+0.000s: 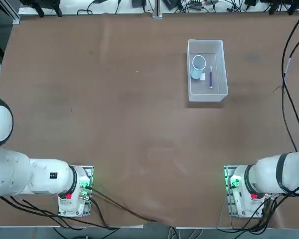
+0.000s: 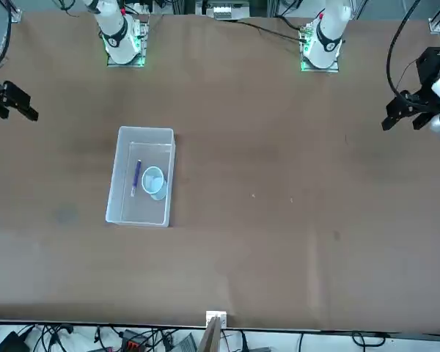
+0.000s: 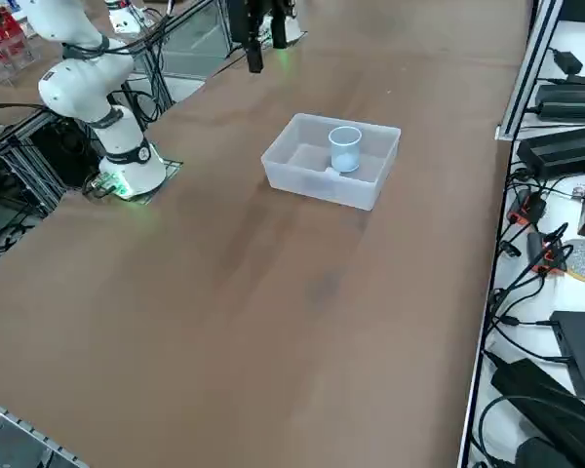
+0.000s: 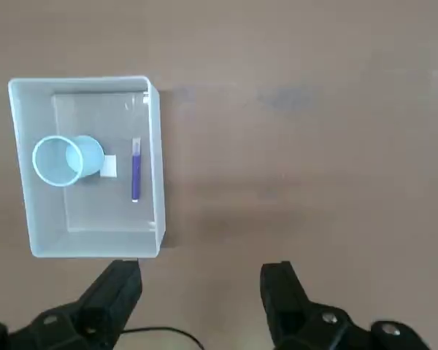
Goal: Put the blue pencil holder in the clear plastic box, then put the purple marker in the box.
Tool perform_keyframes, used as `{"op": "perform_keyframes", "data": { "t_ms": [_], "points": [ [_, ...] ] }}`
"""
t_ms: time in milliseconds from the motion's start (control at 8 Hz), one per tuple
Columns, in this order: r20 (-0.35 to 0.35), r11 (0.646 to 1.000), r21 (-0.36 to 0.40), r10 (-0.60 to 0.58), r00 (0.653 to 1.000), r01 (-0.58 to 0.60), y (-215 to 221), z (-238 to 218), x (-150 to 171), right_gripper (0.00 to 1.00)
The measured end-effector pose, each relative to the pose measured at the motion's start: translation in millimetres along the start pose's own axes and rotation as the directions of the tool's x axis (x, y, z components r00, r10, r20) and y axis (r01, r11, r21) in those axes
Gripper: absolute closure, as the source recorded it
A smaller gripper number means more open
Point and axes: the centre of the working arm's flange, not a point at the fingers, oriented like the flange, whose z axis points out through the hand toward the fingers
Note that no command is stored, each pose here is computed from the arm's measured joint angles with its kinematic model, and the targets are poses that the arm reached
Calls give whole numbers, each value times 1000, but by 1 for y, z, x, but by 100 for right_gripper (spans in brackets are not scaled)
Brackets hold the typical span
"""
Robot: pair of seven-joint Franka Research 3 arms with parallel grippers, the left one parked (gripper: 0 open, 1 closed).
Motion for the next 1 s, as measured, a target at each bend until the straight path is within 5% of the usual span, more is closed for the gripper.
{"op": "perform_keyframes", "data": {
  "t_ms": [1000],
  "points": [
    [-2,1000,0,-9,1000,9,-5,-2,-5,0]
  ]
}}
